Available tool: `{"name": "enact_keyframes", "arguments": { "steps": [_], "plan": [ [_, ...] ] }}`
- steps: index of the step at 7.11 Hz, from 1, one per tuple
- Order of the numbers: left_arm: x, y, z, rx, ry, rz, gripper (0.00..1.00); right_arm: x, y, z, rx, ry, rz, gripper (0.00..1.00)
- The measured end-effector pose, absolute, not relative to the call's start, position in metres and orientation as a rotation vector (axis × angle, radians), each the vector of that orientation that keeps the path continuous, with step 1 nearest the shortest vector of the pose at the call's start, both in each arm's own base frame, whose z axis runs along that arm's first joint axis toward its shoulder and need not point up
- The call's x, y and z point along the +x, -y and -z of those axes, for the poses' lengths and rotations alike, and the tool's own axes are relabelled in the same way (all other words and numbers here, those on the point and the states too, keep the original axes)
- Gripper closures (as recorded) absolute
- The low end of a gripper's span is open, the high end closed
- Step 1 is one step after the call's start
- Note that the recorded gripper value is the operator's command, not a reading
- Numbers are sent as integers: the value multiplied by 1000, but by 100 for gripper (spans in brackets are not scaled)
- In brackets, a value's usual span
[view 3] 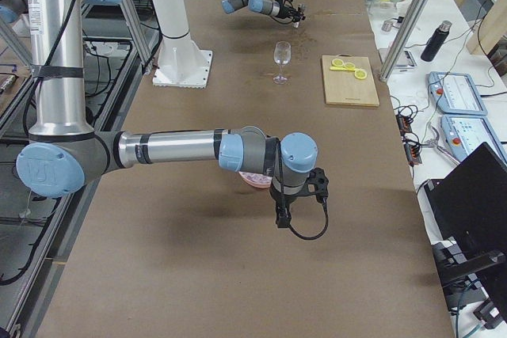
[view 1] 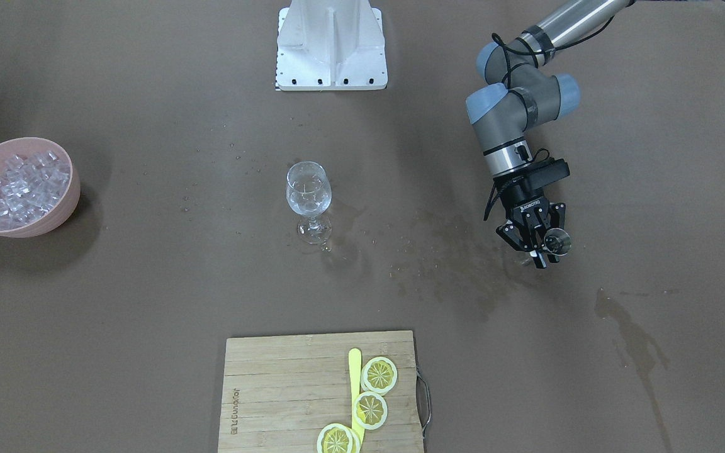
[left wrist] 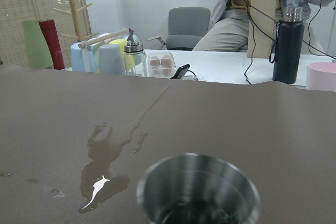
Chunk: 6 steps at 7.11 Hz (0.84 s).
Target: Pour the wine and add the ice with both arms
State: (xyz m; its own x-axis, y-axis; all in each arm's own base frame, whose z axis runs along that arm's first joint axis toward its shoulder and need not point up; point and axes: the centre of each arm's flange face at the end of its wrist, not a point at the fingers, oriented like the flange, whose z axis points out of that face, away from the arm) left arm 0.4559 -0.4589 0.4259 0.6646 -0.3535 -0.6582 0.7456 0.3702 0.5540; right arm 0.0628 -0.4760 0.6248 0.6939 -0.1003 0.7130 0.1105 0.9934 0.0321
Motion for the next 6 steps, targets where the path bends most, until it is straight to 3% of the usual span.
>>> {"name": "enact_keyframes", "arguments": {
  "steps": [6],
  "plan": [
    [396,428,-258,1001,-687,532,100,55,479,-622,-19,820,119,0]
  ]
}}
